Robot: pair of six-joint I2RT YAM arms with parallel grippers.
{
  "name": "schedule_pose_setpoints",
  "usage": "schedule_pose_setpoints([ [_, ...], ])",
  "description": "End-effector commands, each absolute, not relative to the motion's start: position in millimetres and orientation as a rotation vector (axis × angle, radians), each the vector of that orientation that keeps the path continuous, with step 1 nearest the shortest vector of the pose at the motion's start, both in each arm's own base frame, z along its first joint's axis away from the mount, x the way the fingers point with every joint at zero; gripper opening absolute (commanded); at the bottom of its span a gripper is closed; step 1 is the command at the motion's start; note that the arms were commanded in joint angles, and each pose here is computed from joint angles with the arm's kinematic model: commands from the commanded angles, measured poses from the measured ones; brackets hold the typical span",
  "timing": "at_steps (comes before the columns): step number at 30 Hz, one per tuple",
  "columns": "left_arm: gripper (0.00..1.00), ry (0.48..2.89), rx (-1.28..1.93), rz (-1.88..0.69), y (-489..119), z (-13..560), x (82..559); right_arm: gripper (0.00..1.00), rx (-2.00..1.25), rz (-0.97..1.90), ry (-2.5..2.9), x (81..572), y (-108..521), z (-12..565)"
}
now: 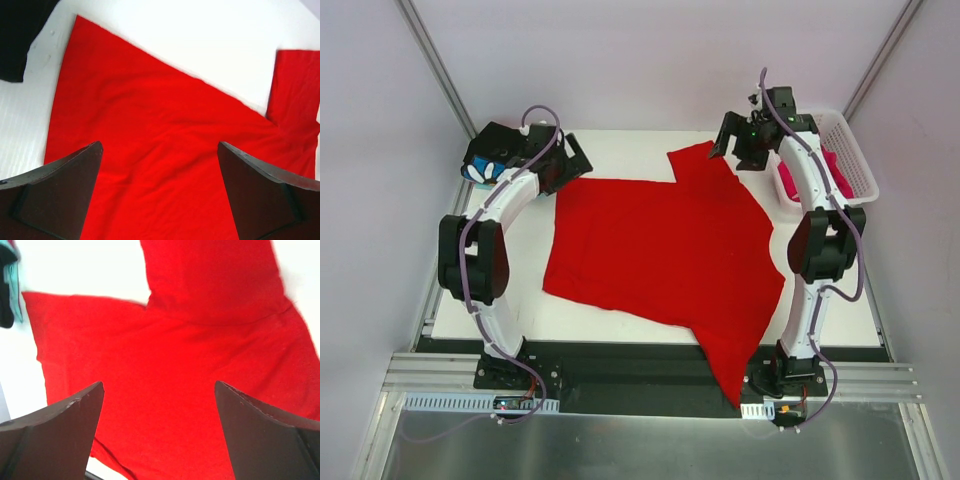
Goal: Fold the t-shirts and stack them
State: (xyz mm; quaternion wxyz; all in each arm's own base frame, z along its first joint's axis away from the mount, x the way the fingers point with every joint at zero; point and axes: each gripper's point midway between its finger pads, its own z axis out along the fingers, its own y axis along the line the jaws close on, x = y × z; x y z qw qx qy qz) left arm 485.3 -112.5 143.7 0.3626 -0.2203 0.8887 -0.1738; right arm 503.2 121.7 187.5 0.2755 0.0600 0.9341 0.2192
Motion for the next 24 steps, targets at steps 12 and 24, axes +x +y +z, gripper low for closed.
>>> schedule_pose_setpoints([
  [12,0.99,2.465,-0.492,-0.284,-111,87,463,0.96,0.173,0.368,2.744,484,124,102],
  [24,0.99,2.585,-0.458,-0.209,-114,51,470,0.96,0.152,0.243,2.84,480,122,67],
])
